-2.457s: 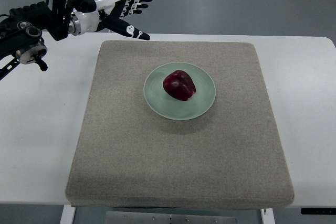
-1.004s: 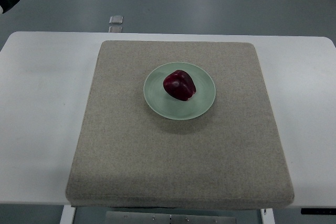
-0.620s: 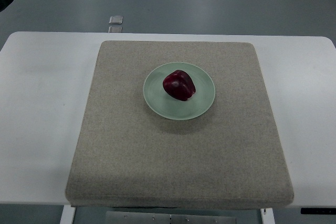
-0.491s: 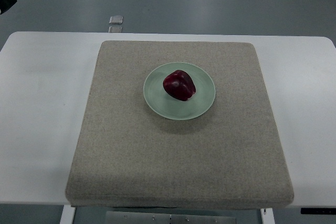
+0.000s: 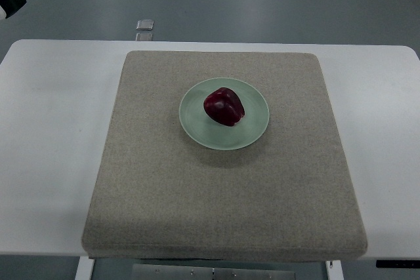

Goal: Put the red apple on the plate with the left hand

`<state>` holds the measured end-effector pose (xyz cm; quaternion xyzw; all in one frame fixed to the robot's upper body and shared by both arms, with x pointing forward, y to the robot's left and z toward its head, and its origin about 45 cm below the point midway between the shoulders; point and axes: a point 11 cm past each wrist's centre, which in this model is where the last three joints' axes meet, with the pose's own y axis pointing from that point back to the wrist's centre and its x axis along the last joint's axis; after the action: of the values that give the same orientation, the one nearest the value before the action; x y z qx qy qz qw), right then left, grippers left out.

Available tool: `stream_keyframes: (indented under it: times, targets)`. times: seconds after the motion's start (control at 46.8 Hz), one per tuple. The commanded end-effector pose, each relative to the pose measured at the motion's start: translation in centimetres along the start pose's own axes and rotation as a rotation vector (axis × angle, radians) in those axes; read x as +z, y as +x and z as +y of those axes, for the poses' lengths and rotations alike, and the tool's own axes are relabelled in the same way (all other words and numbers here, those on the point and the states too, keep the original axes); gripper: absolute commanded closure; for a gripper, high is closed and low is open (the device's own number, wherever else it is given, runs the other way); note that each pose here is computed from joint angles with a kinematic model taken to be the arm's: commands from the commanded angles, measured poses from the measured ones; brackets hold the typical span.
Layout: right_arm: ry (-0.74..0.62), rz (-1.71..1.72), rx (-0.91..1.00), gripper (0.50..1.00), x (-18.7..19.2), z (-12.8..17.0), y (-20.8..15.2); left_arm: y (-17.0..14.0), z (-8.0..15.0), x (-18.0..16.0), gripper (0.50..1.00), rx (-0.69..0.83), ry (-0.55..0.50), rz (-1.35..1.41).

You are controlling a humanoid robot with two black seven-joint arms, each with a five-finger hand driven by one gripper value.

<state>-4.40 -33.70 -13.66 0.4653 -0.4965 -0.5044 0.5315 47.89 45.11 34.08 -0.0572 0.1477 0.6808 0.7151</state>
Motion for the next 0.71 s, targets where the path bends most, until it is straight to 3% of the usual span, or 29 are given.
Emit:
stream_keyframes:
  times: [0.0, 0.278, 0.427, 0.598, 0.684]
  targets:
    - [0.000, 0.000, 0.000, 0.570, 0.0, 0.0, 0.0, 0.0, 0.0, -0.1, 0.501, 0.000, 0.002, 0.000]
    - [0.001, 0.000, 0.000, 0.572, -0.1, 0.0, 0.0, 0.1, 0.0, -0.6, 0.501, 0.005, 0.014, 0.000]
    - [0.000, 0.000, 0.000, 0.572, 0.0, 0.0, 0.0, -2.6, -0.6, -1.7, 0.501, -0.070, 0.032, 0.010]
    - [0.000, 0.000, 0.000, 0.572, 0.0, 0.0, 0.0, 0.6, 0.4, -4.2, 0.501, 0.009, 0.079, 0.015]
    - [0.000, 0.000, 0.000, 0.570, 0.0, 0.0, 0.0, -0.7, 0.1, -5.0, 0.501, -0.030, 0.092, 0.024]
